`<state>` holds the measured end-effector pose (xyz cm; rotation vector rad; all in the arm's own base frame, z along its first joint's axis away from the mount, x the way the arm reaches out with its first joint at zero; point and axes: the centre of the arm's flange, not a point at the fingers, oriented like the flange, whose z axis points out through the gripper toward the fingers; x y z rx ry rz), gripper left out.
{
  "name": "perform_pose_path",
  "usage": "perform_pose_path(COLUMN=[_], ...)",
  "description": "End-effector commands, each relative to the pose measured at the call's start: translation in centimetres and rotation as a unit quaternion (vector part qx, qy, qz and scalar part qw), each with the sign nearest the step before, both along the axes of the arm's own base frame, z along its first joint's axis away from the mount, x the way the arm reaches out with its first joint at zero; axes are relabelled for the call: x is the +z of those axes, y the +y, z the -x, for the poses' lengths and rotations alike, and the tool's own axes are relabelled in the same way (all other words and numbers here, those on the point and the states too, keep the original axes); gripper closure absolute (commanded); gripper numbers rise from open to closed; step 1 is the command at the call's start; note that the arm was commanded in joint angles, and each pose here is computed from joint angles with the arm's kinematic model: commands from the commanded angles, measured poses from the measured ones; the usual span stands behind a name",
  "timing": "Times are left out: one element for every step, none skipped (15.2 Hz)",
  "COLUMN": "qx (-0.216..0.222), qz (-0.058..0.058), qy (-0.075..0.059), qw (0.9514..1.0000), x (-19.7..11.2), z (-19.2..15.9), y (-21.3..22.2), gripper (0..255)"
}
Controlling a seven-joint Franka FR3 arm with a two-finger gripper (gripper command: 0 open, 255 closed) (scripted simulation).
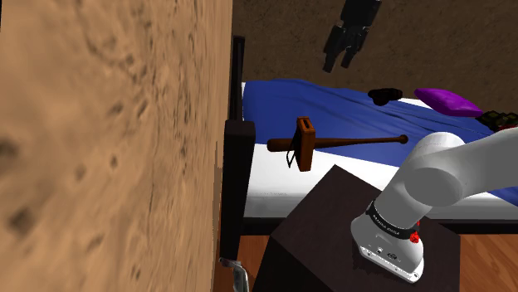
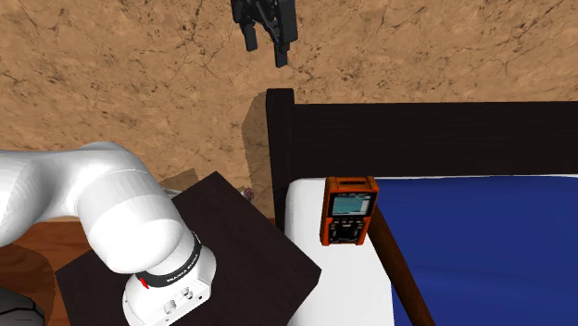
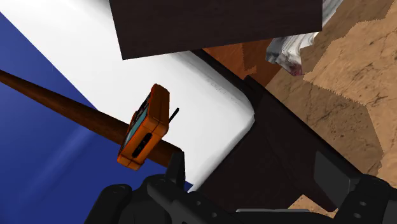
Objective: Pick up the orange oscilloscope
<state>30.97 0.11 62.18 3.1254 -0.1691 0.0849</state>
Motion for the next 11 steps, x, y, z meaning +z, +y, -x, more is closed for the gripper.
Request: perform_pose_path(qx=[0.000,-0.009,-0.017,-0.026,-0.034,-0.043,-0.052,-0.060,-0.069,-0.077,-0.086], qz=[0.000,0.003,0.006,0.009,0.012,0.014,0.017,0.020,0.023,0.026,0.029], qy=[0.000,0.001,0.002,0.002,0.003,0.004,0.005,0.006,0.006,0.007,0.008], qw=[1.0000,1.0000,0.9998,0.9996,0.9993,0.9990,0.9985,0.9980,0.9973,0.9966,0.9959], x=[0.0,-1.1,-2.2,-3.3,-4.4,-5.5,-6.6,-7.7,-8.8,-9.8,-10.9], z=[0.0,-0.6,-1.1,-1.7,-2.2,-2.8,-3.3,-3.8,-4.3,-4.8,-5.3], y=[0.0,-0.4,-0.8,-1.2,-1.6,-2.1,-2.6,-3.0,-3.5,-4.1,-4.6], gripper=[0,0,0,0,0,0,0,0,0,0,0])
